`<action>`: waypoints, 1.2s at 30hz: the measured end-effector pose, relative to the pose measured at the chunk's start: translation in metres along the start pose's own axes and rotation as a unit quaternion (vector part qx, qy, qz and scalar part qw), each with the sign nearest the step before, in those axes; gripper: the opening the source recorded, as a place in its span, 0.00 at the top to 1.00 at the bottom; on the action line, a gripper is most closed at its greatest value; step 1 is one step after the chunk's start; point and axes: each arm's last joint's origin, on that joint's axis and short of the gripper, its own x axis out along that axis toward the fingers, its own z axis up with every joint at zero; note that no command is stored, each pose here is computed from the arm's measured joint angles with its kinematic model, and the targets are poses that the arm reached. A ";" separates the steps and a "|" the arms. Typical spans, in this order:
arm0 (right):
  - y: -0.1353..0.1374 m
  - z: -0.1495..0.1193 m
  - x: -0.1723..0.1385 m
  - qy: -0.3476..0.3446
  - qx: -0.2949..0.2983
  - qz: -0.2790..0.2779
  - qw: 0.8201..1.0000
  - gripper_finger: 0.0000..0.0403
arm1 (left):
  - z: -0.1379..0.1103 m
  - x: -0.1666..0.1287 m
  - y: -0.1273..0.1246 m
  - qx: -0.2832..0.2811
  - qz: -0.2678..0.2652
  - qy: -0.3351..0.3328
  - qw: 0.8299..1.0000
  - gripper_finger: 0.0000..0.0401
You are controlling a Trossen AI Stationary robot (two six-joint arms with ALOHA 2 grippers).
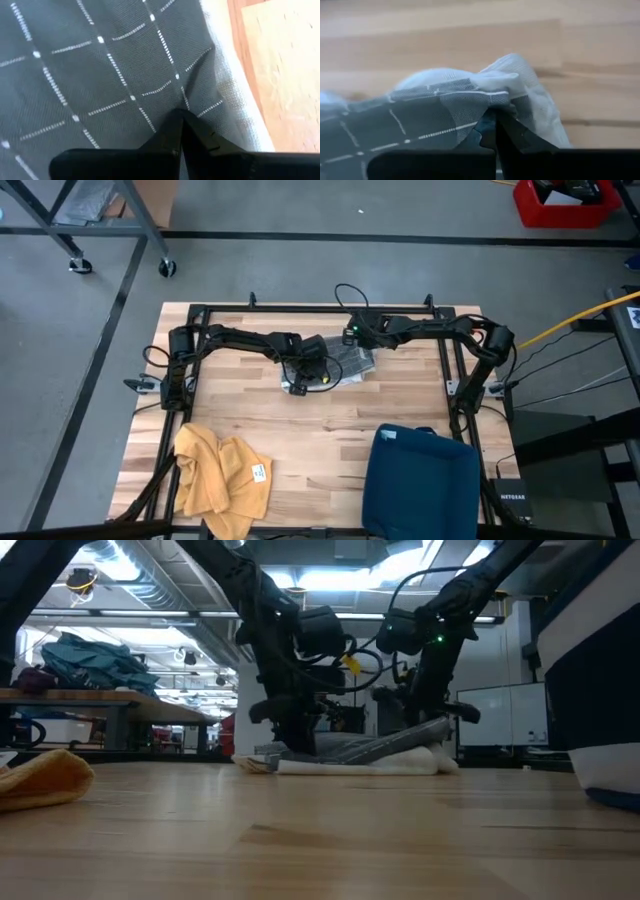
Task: Fold towel
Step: Adjust the kitchen towels
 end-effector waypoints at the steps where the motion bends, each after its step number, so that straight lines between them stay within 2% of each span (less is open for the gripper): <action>1: -0.001 -0.001 0.000 0.005 -0.003 -0.007 1.000 0.99 | 0.000 0.000 0.000 0.000 0.001 -0.001 1.000 1.00; 11: -0.003 -0.002 0.001 0.008 -0.008 -0.018 1.000 0.99 | 0.002 -0.002 0.001 -0.011 0.008 -0.013 1.000 1.00; 16: 0.005 0.005 -0.005 -0.016 0.006 0.033 0.999 0.99 | 0.004 -0.023 0.001 -0.013 0.018 -0.029 0.999 1.00; 21: 0.014 0.014 -0.023 -0.040 0.015 0.103 0.994 0.99 | 0.010 -0.071 0.003 -0.010 0.047 -0.083 0.995 1.00; 26: 0.015 0.018 -0.040 -0.033 -0.007 0.141 0.989 0.99 | 0.008 -0.114 0.000 -0.008 0.069 -0.117 0.991 1.00; 32: 0.016 0.017 -0.053 0.013 -0.066 0.201 0.977 0.99 | -0.010 -0.176 -0.012 -0.009 0.085 -0.137 0.987 1.00; 36: 0.017 0.018 -0.059 0.013 -0.105 0.225 0.969 0.99 | -0.030 -0.217 -0.023 -0.020 0.092 -0.148 0.985 1.00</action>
